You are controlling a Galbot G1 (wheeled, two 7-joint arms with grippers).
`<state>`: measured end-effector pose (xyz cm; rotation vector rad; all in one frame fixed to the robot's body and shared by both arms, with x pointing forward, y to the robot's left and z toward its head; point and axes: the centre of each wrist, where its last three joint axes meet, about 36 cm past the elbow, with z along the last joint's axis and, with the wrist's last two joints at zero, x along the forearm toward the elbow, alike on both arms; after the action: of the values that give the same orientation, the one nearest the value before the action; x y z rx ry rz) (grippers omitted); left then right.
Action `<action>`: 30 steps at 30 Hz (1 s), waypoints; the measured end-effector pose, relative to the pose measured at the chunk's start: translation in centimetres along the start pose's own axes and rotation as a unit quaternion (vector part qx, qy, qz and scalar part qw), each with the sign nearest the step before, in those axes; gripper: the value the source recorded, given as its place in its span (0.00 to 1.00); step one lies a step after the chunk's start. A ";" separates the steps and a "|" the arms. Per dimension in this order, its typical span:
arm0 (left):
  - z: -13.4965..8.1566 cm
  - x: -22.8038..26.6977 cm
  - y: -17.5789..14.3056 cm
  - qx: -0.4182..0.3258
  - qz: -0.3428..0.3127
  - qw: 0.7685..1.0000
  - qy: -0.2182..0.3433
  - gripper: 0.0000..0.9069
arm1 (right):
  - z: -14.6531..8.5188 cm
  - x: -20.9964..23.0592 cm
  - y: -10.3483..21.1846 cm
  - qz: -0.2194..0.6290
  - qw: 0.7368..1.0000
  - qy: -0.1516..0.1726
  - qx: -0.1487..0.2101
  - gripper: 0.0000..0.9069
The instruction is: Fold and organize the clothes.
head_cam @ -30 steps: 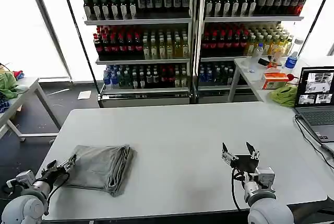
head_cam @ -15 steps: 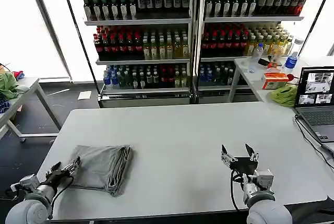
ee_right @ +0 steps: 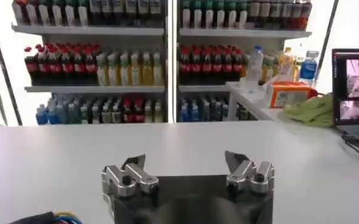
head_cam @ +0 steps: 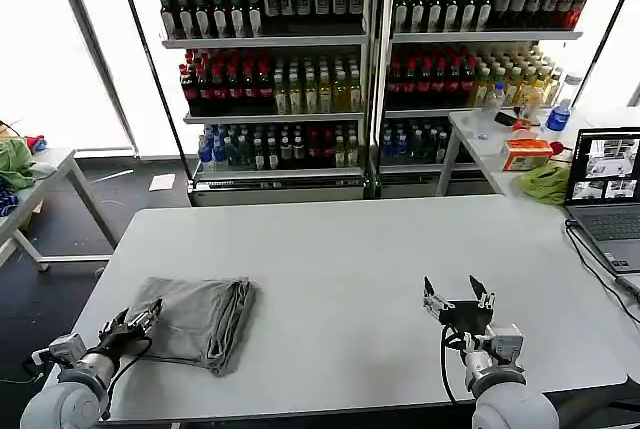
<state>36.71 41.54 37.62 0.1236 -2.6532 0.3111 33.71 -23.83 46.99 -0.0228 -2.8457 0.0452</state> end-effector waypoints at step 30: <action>-5.3 2.1 6.3 -0.034 -0.071 0.994 -0.074 0.00 | -1.0 -1.2 -0.1 -0.006 1.000 -0.008 0.001 1.00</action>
<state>36.30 48.81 41.88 0.3237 -2.7802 0.1711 35.16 -23.98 47.56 -0.0043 -2.8617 0.0455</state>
